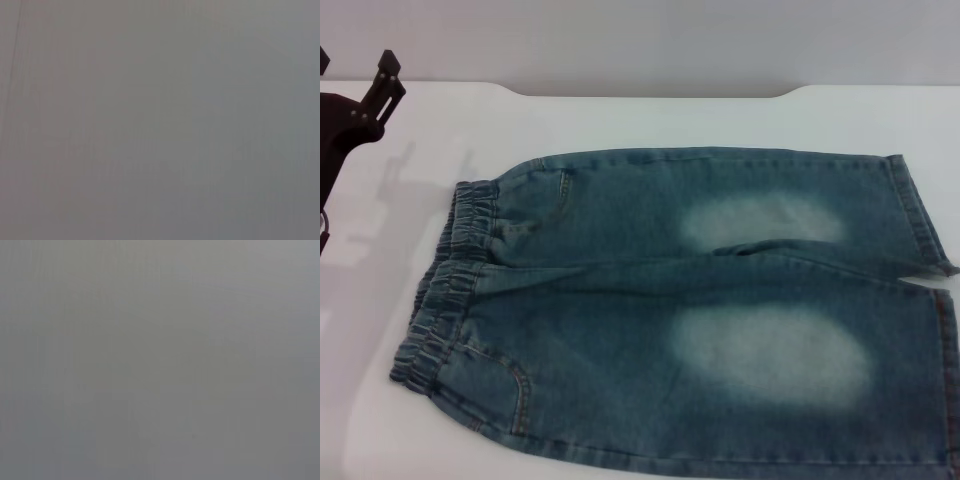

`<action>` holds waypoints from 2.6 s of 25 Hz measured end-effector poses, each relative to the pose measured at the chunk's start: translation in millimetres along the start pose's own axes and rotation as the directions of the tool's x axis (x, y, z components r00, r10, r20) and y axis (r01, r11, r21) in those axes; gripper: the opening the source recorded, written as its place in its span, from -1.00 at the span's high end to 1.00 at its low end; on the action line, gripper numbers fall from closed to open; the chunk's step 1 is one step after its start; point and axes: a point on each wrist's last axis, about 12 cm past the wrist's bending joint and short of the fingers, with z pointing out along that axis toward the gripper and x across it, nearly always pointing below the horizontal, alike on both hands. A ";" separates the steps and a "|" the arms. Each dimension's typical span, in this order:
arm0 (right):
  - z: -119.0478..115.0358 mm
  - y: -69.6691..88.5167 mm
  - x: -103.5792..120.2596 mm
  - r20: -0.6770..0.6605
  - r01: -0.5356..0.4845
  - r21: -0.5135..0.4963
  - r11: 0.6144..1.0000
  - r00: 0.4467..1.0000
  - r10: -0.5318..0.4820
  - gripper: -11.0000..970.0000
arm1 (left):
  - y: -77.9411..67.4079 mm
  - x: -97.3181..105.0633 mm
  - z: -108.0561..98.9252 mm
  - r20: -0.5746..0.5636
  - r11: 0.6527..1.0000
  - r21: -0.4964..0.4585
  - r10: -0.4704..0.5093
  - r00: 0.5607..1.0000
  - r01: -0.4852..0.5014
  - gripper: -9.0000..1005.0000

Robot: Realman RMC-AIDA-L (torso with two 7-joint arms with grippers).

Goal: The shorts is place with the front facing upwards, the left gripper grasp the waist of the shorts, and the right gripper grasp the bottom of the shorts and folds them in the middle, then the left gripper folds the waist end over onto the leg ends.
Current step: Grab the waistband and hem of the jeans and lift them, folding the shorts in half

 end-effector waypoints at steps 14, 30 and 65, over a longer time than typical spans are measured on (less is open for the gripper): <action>5.8 6.2 0.2 0.000 -0.022 -0.012 1.000 1.000 0.022 -0.13 | 1.0 3.2 6.6 -0.042 1.000 -0.017 -0.002 0.999 0.001 -0.65; 14.8 4.4 10.8 -0.102 -0.219 -0.028 0.975 0.971 0.215 -0.12 | -21.3 -55.9 59.1 -0.052 0.887 0.428 -0.166 0.985 0.172 -0.61; 3.1 -26.7 2.8 -0.042 -0.153 0.013 0.988 0.987 0.153 -0.12 | 70.4 -118.5 -31.5 -0.862 0.787 0.368 0.090 0.499 0.495 -0.59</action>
